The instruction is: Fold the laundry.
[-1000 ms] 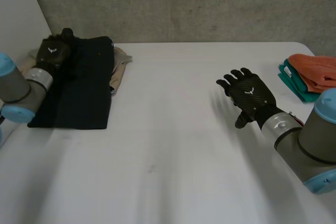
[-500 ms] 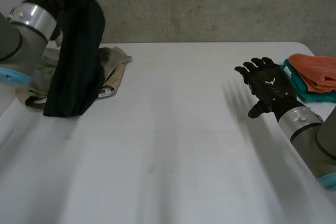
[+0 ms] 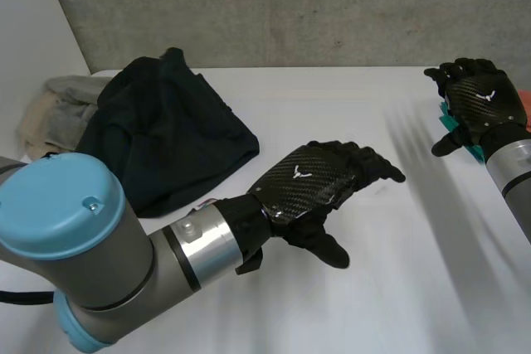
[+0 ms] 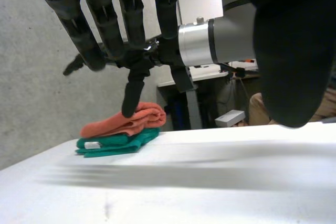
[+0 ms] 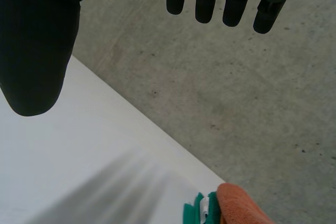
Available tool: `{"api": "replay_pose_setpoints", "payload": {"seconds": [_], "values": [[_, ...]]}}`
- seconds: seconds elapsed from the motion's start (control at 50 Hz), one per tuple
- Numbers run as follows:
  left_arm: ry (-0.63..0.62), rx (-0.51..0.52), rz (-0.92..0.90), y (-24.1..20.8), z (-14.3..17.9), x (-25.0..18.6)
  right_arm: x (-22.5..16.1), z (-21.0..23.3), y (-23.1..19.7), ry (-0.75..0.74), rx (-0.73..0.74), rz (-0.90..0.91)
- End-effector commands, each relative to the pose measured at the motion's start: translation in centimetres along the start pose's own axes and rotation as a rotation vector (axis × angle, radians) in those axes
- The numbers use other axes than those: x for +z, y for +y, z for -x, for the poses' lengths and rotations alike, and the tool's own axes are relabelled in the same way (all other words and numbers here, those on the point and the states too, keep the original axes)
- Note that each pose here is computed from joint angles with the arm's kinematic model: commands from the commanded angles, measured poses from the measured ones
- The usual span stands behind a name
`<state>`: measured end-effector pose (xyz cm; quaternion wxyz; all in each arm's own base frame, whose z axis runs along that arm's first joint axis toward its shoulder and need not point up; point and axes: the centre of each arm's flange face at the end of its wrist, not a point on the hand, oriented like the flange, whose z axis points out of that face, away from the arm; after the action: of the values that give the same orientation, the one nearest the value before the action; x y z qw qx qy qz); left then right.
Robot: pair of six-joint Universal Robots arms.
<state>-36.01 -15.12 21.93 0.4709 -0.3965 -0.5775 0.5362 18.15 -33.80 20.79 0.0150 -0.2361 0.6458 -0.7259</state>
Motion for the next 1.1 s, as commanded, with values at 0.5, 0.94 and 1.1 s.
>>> {"api": "replay_pose_setpoints", "payload": {"seconds": [0.5,0.94,1.1], "values": [[-0.759,0.422,0.222,4.5,33.1,-5.5,-0.1,3.4,4.7,-0.089,-0.115,0.132],[-0.673,0.408,0.155,7.0,32.3,0.4,0.0,3.2,5.2,-0.074,-0.117,0.148],[-0.716,0.441,0.126,2.9,31.5,0.4,0.0,3.1,5.0,-0.072,-0.117,0.148]]}}
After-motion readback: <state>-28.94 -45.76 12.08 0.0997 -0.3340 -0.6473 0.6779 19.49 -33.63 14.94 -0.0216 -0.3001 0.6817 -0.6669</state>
